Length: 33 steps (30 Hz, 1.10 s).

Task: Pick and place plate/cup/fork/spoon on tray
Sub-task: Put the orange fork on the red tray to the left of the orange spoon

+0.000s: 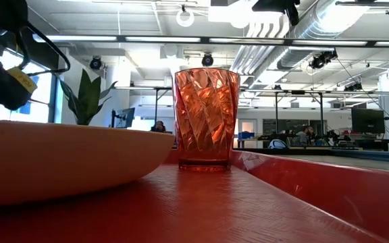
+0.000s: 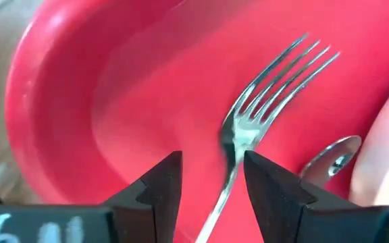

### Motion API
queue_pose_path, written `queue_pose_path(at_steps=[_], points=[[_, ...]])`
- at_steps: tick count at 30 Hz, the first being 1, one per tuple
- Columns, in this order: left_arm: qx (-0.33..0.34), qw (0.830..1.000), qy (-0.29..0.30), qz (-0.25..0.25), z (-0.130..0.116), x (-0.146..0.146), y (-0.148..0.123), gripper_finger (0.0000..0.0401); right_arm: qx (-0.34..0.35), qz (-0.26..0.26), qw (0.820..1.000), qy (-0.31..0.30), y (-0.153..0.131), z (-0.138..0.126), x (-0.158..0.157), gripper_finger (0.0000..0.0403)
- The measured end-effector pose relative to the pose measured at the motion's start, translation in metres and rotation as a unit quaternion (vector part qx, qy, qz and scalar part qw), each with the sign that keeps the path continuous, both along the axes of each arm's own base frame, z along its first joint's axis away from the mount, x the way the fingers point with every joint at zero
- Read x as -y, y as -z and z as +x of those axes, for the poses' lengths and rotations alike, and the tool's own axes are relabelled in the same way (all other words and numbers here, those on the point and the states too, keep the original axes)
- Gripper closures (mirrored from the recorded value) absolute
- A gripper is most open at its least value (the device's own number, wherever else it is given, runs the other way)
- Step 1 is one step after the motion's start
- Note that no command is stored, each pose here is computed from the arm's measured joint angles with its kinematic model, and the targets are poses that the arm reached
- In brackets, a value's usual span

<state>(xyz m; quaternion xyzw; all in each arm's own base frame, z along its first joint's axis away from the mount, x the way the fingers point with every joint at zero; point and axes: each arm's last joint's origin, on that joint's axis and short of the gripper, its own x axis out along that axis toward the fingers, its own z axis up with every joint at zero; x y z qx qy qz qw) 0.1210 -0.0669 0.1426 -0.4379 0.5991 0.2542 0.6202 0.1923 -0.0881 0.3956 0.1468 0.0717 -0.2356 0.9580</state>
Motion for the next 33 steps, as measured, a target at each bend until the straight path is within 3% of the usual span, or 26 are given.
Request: queue_pose_path(at_steps=[4,7,12,27,33], points=[[-0.016,1.0,-0.004,0.011,-0.003,-0.002,-0.014,0.0262,0.001,0.001,1.0,0.0,0.0,0.0,0.0,0.04],[-0.02,0.999,0.028,0.031,-0.004,-0.003,-0.024,0.0277,0.002,0.004,1.0,0.001,0.0,0.0,0.0,0.04],[-0.026,0.997,0.059,0.031,-0.007,0.003,-0.015,0.0307,0.005,0.013,1.0,-0.008,0.0,0.0,-0.001,0.04],[-0.051,0.995,-0.024,-0.079,-0.004,0.042,-0.006,0.0365,-0.02,0.003,0.999,-0.027,0.004,0.004,-0.011,0.04],[0.0,0.989,-0.082,-0.119,0.005,0.053,-0.01,0.0384,-0.024,-0.007,0.999,-0.03,0.004,0.004,-0.011,0.04]])
